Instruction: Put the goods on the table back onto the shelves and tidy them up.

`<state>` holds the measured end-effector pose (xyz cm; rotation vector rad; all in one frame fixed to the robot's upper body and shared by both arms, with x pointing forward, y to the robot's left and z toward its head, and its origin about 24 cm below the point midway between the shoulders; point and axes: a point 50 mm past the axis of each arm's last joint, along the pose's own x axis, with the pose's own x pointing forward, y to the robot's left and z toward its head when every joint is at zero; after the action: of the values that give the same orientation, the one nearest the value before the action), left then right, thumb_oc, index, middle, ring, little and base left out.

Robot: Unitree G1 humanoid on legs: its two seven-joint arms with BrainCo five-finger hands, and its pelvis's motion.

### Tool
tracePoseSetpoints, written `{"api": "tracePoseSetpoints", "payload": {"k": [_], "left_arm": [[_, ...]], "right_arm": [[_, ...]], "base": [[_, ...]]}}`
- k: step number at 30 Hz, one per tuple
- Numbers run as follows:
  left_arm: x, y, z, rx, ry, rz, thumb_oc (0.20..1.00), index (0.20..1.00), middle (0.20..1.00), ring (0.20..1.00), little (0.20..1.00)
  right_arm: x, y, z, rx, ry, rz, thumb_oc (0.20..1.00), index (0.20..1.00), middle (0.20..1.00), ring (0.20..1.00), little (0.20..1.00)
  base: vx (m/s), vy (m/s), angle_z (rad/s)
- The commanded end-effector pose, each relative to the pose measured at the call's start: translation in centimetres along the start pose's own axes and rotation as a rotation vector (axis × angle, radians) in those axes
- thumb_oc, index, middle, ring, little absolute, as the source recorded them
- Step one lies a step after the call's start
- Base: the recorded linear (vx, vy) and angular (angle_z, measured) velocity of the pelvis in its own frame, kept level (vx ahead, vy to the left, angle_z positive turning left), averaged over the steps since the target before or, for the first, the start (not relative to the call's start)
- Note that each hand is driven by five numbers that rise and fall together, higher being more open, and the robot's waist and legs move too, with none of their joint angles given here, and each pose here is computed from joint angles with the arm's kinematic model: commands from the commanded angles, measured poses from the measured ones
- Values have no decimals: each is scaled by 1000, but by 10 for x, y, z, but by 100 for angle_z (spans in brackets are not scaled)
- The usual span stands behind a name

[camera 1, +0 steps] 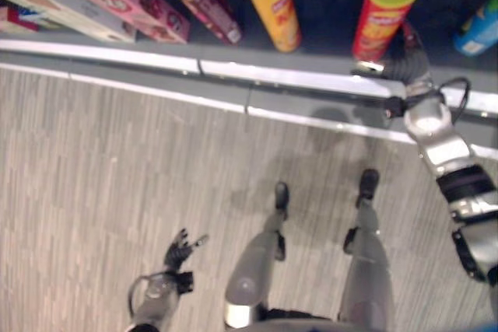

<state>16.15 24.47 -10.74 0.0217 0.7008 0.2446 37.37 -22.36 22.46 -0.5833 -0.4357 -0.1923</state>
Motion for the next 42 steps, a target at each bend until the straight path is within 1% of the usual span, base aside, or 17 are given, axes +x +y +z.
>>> {"api": "tracePoseSetpoints", "payload": {"k": [1,6,10,19,22,23,24,25,26,27,28,34,35,39,40,41,42], "left_arm": [[-4,27,-8,75,37,56,1000,1000,1000,1000,1000],[-4,28,-8,77,37,66,1000,1000,1000,1000,1000],[-4,28,-9,77,41,70,1000,1000,1000,1000,1000],[-4,29,-11,70,56,83,1000,1000,1000,1000,1000],[-5,31,-14,69,71,90,1000,1000,1000,1000,1000],[-5,32,-15,65,76,97,1000,1000,1000,1000,1000],[-5,32,-15,65,76,97,1000,1000,1000,1000,1000],[-5,32,-17,67,84,100,1000,1000,1000,1000,1000],[-5,32,-17,68,85,100,1000,1000,1000,1000,1000],[-6,32,-19,67,95,103,1000,1000,1000,1000,1000],[-6,32,-19,68,95,103,1000,1000,1000,1000,1000],[-8,36,-26,64,128,124,1000,1000,1000,1000,1000],[-8,36,-26,66,129,123,1000,1000,1000,1000,1000],[-9,41,-30,82,150,139,1000,1000,1000,1000,1000],[-10,43,-35,87,174,146,1000,1000,1000,1000,1000],[-12,47,-39,87,197,153,1000,1000,1000,1000,1000],[-14,50,-43,91,210,150,1000,1000,1000,1000,1000]], "right_arm": [[10,-8,16,-46,-72,-27,1000,1000,1000,1000,1000],[9,-18,7,-161,-51,-52,1000,1000,1000,1000,1000],[7,-24,4,-184,-47,-75,1000,1000,1000,1000,1000],[-12,-24,-5,-136,-48,-97,1000,1000,1000,1000,1000],[-23,-17,-9,-121,-50,-66,1000,1000,1000,1000,1000],[-33,-12,-14,-111,-44,-51,1000,1000,1000,1000,1000],[-33,-12,-14,-111,-44,-51,1000,1000,1000,1000,1000],[-43,-8,-20,-110,-34,-33,1000,1000,1000,1000,1000],[-44,-8,-20,-110,-33,-33,1000,1000,1000,1000,1000],[-58,-1,-27,-100,-15,-3,1000,1000,1000,1000,1000],[-58,-1,-28,-100,-14,-4,1000,1000,1000,1000,1000],[-95,5,-38,-79,4,82,1000,1000,1000,1000,1000],[-96,4,-38,-79,5,82,1000,1000,1000,1000,1000],[-147,16,-58,99,132,219,1000,1000,1000,1000,1000],[-159,20,-64,167,176,257,1000,1000,1000,1000,1000],[-184,26,-73,314,265,343,1000,1000,1000,1000,1000],[-199,31,-80,392,329,393,1000,1000,1000,1000,1000]], "base": [[0,0,0],[0,0,0],[0,0,0],[0,0,0],[10,-6,0],[0,0,0],[33,-5,3],[0,0,0],[46,14,1],[0,0,0],[38,12,0],[51,12,-1],[91,27,-4],[121,44,-8],[148,68,-15],[160,62,-19],[184,85,-20]]}}
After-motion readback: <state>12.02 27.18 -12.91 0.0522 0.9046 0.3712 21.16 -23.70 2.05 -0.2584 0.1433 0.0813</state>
